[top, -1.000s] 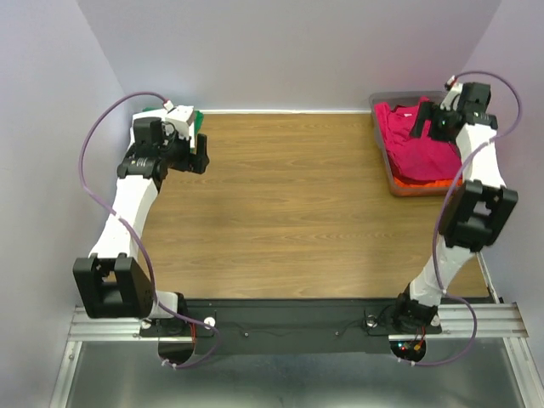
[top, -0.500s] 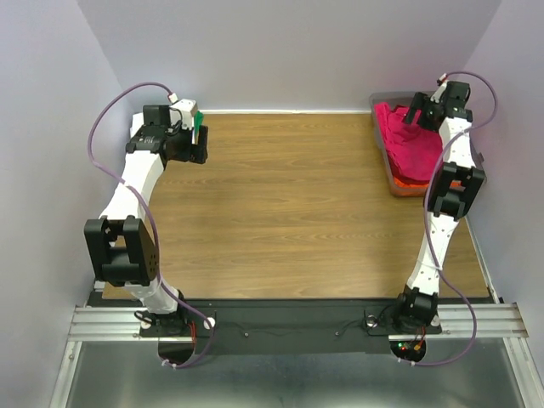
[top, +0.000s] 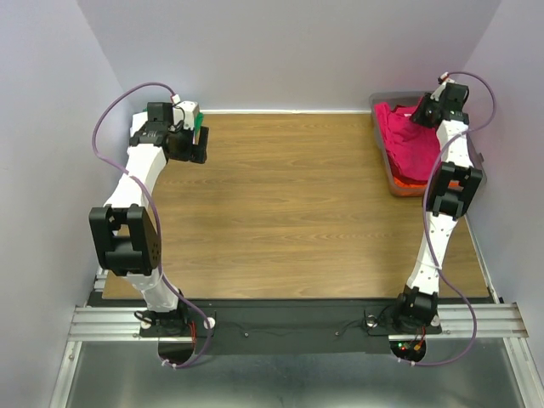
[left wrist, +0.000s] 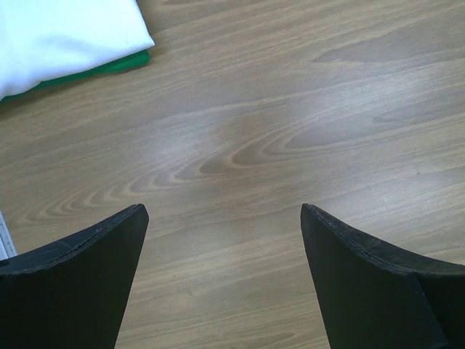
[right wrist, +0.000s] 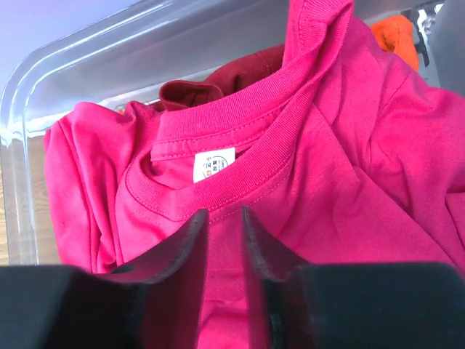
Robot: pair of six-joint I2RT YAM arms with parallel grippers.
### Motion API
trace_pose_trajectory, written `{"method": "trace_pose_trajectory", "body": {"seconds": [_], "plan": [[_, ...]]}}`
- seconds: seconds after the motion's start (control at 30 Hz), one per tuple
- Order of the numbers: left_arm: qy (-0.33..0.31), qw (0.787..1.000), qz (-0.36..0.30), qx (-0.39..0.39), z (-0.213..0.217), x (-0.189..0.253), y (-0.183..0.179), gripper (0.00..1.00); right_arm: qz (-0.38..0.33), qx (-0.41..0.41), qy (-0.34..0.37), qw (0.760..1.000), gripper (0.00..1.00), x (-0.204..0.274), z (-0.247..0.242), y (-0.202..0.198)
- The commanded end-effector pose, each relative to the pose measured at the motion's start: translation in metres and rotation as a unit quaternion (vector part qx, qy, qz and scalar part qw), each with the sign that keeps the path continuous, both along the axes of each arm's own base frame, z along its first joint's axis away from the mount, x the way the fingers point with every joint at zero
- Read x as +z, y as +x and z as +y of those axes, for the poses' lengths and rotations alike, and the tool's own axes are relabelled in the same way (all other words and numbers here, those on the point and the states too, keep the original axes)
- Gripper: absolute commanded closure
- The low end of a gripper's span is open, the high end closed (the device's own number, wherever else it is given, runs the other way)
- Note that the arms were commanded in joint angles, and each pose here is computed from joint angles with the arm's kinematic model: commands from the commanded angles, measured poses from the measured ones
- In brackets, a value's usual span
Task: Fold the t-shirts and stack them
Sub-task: Grab the tshirt from the pile
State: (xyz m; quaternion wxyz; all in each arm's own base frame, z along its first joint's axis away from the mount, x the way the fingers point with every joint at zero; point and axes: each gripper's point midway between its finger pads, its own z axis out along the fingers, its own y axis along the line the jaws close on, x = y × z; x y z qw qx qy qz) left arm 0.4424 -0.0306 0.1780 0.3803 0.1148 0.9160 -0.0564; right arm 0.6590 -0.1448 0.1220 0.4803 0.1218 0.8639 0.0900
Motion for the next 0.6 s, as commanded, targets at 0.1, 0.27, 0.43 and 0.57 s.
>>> {"method": "trace_pose_trajectory", "body": {"seconds": [0.1,0.27,0.43,0.57], "plan": [[-0.013,0.999,-0.027,-0.018,-0.008,0.026,0.013,0.01,-0.040,-0.009,-0.001,0.999,0.50,0.026,-0.002,0.009],[-0.014,1.000,-0.022,-0.016,-0.008,0.022,0.012,0.01,-0.028,-0.016,0.007,0.999,0.45,0.009,-0.003,0.010],[-0.013,1.000,-0.021,-0.015,-0.008,0.021,0.012,0.01,-0.019,-0.019,0.008,1.000,0.48,-0.004,-0.004,0.010],[-0.014,1.000,-0.021,-0.013,-0.007,0.022,0.014,0.01,-0.013,-0.021,0.010,1.000,0.52,-0.012,-0.005,0.010]]}}
